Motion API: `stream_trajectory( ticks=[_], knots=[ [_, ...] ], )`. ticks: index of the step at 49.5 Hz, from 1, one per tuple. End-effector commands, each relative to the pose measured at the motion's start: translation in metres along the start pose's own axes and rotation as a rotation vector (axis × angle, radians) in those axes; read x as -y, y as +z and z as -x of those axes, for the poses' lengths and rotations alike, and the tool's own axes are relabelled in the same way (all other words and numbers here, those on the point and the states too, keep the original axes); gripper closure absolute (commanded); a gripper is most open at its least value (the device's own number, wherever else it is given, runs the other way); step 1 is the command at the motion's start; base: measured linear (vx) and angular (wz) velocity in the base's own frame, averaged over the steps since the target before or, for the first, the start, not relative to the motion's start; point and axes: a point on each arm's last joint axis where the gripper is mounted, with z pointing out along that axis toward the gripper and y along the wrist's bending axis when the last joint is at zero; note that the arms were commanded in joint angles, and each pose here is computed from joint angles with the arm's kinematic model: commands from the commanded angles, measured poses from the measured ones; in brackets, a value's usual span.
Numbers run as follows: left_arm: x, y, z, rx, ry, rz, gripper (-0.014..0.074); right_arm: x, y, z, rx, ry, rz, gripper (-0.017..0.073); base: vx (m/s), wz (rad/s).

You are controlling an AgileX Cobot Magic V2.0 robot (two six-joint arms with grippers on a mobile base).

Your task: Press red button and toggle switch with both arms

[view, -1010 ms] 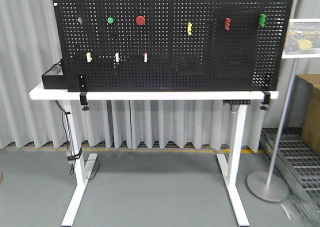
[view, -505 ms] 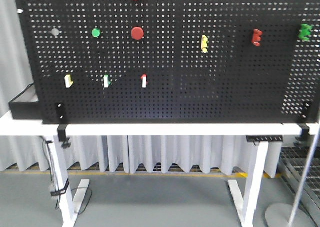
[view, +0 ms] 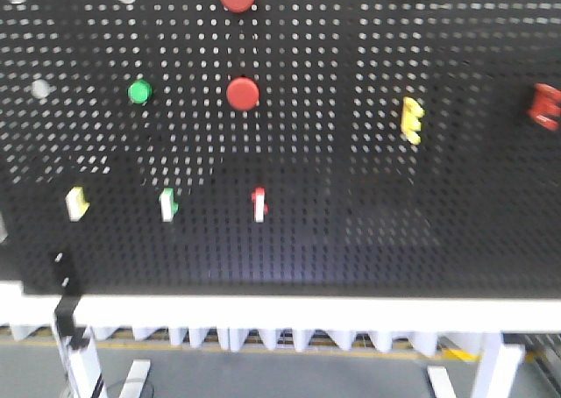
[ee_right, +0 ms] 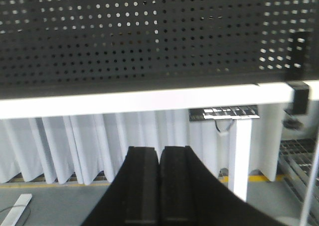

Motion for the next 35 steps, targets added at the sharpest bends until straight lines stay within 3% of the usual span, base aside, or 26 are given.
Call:
stream_trajectory(
  ticks=[1,19,35],
  knots=[
    [0.0004,0.0010,-0.0035,0.055,-0.010,-0.003,0.0591,-0.0001,-0.0008,0.0042,0.084,-0.011,0.001,0.0562,0.43,0.03],
    [0.0004,0.0010,-0.0035,0.055,-0.010,-0.003,0.0591,-0.0001,-0.0008,0.0042,0.084,-0.011,0.001,0.0562,0.35,0.00],
    [0.0004,0.0010,-0.0035,0.055,-0.010,-0.003,0.0591,-0.0001,-0.0008,0.0042,0.084,-0.011,0.001,0.0562,0.14,-0.04]
  ],
)
